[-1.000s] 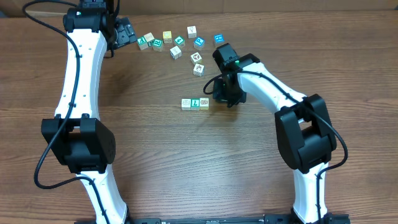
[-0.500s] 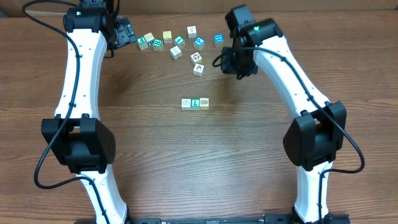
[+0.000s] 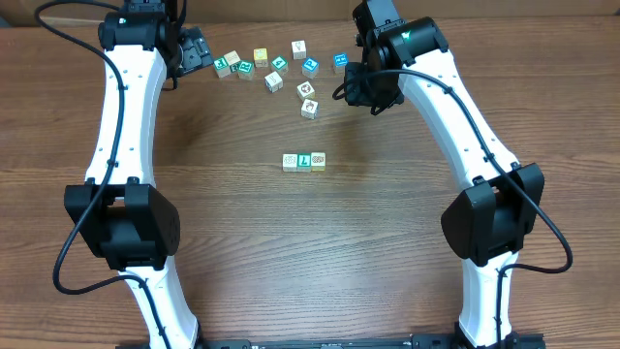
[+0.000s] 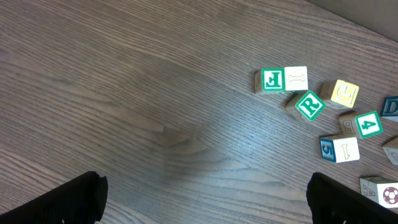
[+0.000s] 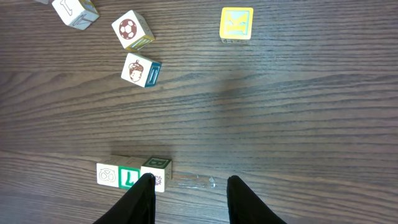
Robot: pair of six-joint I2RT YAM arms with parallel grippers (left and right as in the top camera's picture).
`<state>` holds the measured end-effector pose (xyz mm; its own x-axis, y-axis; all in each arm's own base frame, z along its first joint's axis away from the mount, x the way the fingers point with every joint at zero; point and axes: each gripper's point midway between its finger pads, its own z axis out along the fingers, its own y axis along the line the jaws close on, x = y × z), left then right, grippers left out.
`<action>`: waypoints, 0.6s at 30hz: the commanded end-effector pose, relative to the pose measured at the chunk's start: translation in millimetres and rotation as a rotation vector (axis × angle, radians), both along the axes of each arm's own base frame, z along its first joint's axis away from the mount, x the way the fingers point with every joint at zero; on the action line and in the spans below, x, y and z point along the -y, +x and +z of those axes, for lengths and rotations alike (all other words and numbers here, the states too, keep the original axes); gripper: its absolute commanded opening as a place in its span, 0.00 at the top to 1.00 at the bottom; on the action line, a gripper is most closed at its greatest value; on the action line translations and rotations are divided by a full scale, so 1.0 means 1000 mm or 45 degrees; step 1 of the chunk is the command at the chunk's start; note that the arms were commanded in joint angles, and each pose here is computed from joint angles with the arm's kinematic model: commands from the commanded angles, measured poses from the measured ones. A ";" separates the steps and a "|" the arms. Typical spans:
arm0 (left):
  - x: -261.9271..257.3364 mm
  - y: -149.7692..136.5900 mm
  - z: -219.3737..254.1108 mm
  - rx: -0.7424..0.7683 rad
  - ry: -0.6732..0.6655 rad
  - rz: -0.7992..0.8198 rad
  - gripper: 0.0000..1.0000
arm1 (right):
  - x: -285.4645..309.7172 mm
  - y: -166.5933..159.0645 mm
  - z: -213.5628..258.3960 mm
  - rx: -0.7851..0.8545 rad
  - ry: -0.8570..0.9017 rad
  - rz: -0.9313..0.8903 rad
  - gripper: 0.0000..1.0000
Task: Form a horizontal line
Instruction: 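Raise the right arm up and back toward the pile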
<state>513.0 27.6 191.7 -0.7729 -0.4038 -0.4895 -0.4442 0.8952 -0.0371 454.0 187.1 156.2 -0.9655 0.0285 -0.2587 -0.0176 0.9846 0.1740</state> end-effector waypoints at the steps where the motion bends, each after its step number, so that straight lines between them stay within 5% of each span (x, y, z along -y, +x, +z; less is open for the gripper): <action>1: -0.001 0.002 0.007 0.021 0.009 -0.011 0.00 | -0.002 0.000 0.018 0.052 0.015 0.013 0.67; 9: -0.001 0.002 0.007 0.021 0.009 -0.011 0.00 | -0.012 -0.005 0.019 0.029 0.067 0.042 0.95; 18: -0.001 0.002 0.007 0.021 0.009 -0.011 0.00 | -0.025 -0.015 0.004 -0.016 0.068 0.079 0.96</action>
<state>513.0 27.6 191.7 -0.7728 -0.4038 -0.4896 -0.4444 0.8951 -0.0368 448.1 203.5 155.2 -0.9689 0.0021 -0.2474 -0.0517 0.9762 0.2107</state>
